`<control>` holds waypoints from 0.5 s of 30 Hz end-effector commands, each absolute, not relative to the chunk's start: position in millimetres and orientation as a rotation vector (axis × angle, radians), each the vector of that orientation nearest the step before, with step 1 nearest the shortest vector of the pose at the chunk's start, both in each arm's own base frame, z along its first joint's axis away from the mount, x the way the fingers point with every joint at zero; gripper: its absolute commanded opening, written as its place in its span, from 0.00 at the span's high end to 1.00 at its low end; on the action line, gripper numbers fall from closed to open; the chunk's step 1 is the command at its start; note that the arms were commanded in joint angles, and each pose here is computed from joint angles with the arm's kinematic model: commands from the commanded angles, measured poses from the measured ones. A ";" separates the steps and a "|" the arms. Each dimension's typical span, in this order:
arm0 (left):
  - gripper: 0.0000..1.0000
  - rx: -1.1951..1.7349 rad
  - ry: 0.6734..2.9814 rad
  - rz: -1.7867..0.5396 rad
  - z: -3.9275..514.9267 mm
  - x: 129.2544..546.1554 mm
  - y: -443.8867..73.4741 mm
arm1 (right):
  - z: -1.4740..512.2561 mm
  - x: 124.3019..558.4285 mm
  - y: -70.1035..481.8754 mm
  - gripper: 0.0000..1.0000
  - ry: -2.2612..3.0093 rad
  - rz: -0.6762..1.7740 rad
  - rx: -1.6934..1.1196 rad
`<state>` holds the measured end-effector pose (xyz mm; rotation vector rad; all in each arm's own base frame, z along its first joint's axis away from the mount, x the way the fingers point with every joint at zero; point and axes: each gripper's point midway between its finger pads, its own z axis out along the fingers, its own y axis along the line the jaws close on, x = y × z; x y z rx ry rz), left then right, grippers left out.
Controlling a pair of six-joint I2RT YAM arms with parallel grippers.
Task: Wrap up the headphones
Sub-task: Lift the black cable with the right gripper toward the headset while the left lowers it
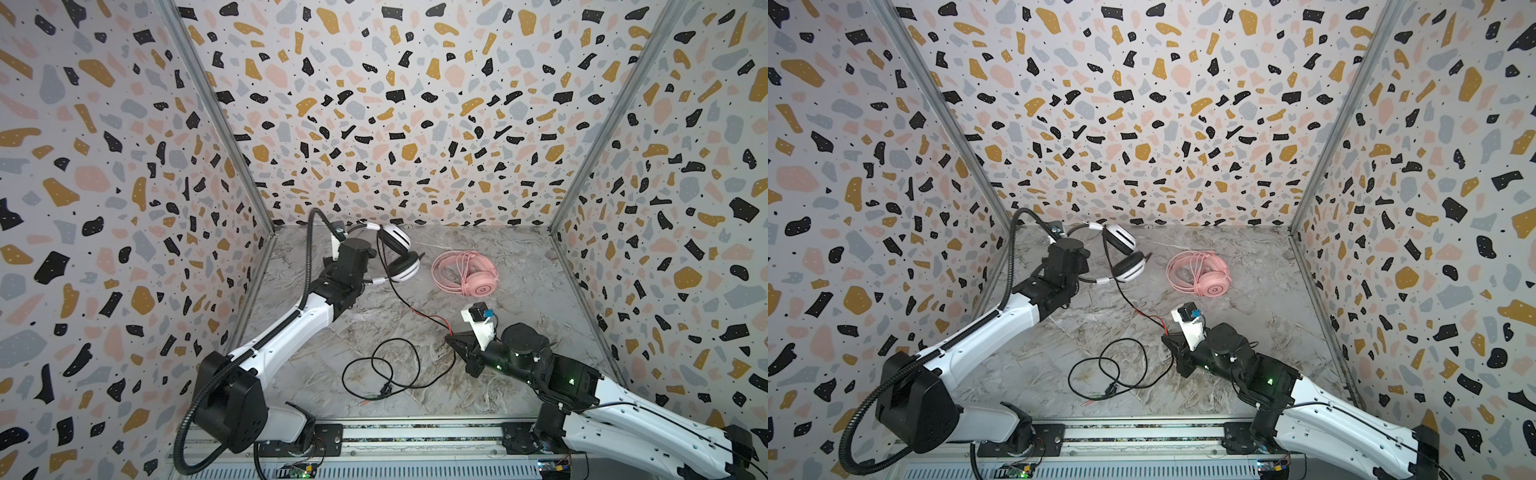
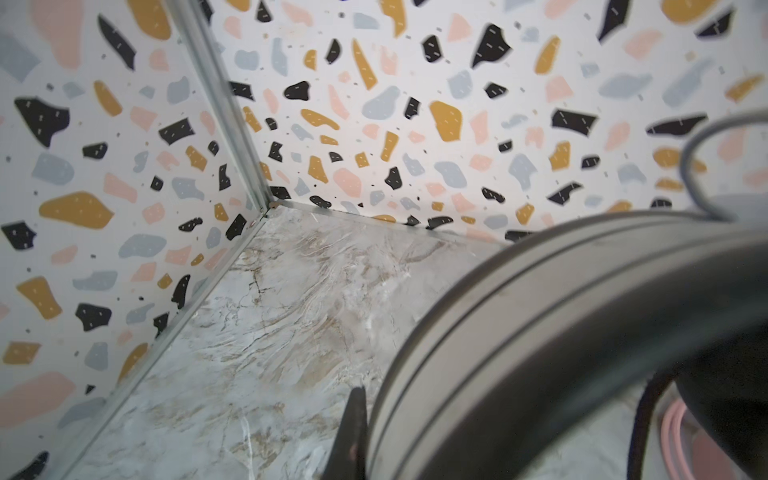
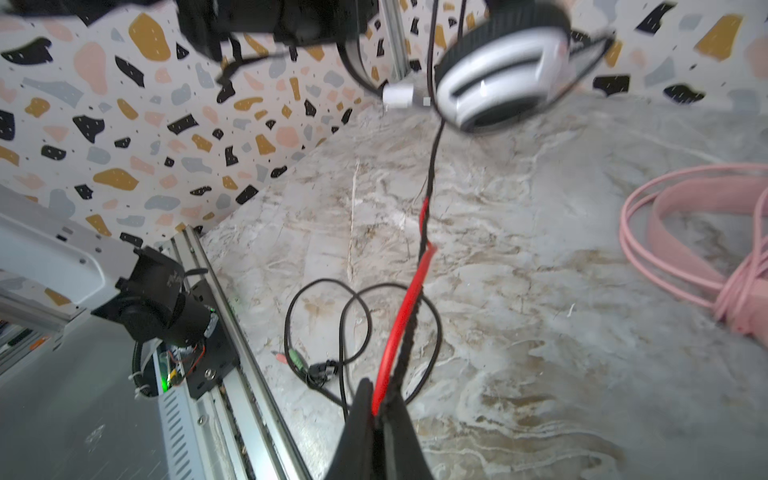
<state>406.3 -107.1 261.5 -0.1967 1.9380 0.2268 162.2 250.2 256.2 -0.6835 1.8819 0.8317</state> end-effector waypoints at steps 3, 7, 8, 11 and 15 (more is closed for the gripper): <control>1.00 0.072 2.010 0.428 254.6 402.7 -121.9 | 313.8 185.3 219.8 0.92 1.760 0.666 -0.599; 1.00 0.265 2.055 0.420 245.4 389.5 -143.5 | 344.7 205.6 200.9 0.92 1.698 0.632 -0.518; 1.00 0.291 2.051 0.415 246.3 385.6 -148.2 | 351.1 209.3 197.5 0.92 1.682 0.633 -0.504; 1.00 0.437 2.075 0.318 241.4 370.6 -173.7 | 368.5 223.4 186.9 0.92 1.637 0.624 -0.467; 1.00 0.604 2.105 0.121 235.5 348.5 -202.1 | 375.9 246.8 174.0 0.92 1.641 0.595 -0.437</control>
